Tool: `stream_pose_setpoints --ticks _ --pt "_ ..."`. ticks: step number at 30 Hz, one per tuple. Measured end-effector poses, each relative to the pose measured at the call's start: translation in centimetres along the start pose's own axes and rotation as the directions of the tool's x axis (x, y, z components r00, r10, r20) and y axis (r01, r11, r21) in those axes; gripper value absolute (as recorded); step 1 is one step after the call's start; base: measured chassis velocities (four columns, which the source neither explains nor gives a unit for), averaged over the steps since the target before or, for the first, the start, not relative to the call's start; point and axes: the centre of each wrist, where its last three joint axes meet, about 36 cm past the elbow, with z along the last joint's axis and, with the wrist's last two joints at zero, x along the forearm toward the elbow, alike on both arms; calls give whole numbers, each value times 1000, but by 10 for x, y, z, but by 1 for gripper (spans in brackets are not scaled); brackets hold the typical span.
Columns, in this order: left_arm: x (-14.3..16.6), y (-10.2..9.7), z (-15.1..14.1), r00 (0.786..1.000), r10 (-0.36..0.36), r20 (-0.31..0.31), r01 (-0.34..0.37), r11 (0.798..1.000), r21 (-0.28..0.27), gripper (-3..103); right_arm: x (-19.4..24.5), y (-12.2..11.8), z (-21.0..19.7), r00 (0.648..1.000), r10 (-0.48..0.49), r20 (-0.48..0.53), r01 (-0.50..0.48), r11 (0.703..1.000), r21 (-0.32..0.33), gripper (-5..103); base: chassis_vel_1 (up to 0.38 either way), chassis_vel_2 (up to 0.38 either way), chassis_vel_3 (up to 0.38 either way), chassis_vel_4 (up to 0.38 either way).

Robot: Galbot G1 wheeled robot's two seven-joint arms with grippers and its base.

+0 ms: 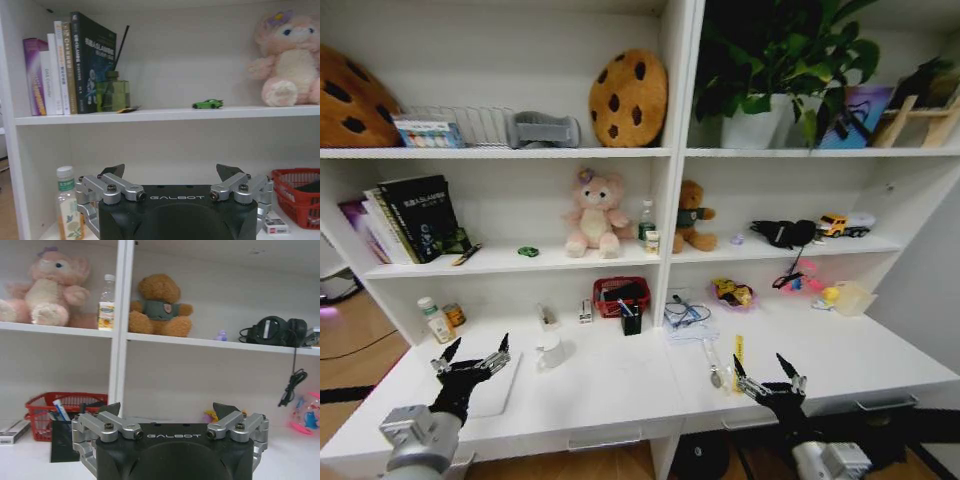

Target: Organize the objects on the table.

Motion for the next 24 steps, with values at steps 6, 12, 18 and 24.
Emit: stream_pose_setpoints --ticks 6,12,18,24 --pt "0 0 0 1000 0 0 0 1000 0 100 0 0 0 1000 0 0 0 1000 0 100 354 370 -372 -370" --pt "0 0 0 1000 0 0 0 1000 0 100 0 0 0 1000 0 0 0 1000 0 100 379 337 -354 -337" --pt "0 0 0 1000 -1 0 1 1000 0 100 0 0 0 1000 0 0 0 1000 0 100 176 133 -136 -172" --pt "0 0 0 1000 0 0 0 1000 0 100 0 0 0 1000 0 0 0 1000 0 100 -13 -11 61 10"
